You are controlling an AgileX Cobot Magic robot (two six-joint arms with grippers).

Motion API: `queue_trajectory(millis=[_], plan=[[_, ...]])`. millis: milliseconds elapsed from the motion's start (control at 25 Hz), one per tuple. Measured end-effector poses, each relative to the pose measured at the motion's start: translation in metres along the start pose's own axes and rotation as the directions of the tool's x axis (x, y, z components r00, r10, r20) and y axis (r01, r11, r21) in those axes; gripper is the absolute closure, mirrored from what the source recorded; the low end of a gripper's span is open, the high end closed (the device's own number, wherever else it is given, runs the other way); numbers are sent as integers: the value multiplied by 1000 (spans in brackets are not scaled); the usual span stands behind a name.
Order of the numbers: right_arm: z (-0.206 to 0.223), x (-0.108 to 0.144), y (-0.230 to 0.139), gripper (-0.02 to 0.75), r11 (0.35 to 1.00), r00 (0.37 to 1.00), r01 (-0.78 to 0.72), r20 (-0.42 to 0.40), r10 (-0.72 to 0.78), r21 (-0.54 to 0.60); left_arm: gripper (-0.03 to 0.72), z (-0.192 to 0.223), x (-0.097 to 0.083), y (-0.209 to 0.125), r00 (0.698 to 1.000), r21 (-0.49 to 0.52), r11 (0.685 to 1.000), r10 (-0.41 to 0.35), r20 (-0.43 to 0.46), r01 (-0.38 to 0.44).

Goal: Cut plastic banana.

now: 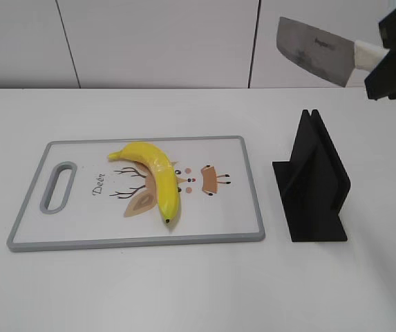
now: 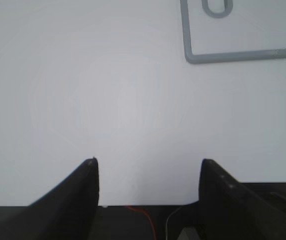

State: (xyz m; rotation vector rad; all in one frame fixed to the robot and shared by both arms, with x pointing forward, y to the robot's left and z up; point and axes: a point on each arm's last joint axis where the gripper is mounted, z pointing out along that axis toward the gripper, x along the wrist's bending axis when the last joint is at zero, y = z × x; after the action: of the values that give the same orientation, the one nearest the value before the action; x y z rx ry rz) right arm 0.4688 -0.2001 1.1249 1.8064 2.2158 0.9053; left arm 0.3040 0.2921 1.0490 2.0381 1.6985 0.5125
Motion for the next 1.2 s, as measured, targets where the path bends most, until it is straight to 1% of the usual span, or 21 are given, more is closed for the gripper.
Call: queue_trajectory(millis=[80, 200, 280, 400, 600, 800, 960, 1200], plan=[[4, -5, -11, 566, 999, 999, -43, 16, 44, -21, 95, -11, -2, -15, 1000, -84, 996, -4, -9, 3], [12, -11, -25, 566, 995, 995, -94, 39, 96, -32, 98, -24, -5, -34, 1000, -211, 977, -25, -18, 20], [19, -16, -33, 566, 992, 991, -121, 55, 122, -24, 102, -32, -7, -45, 999, -295, 955, -27, -24, 19], [32, -21, -45, 566, 990, 987, -141, 72, 142, -8, 104, -41, -10, -61, 999, -408, 913, -24, -35, 8], [43, -26, -53, 566, 985, 983, -163, 72, 167, -50, 104, -39, -8, -62, 998, -453, 892, -28, -49, 3], [49, -29, -49, 566, 979, 979, -180, 74, 188, -99, 125, -37, -8, -61, 998, -459, 888, -29, -56, 0], [62, -31, -47, 566, 979, 976, -190, 90, 196, -74, 133, -37, -8, -60, 998, -464, 886, -29, -57, -1], [86, -37, -49, 566, 981, 973, -193, 129, 192, -4, 138, -37, -8, -60, 998, -465, 886, -29, -58, -1]])
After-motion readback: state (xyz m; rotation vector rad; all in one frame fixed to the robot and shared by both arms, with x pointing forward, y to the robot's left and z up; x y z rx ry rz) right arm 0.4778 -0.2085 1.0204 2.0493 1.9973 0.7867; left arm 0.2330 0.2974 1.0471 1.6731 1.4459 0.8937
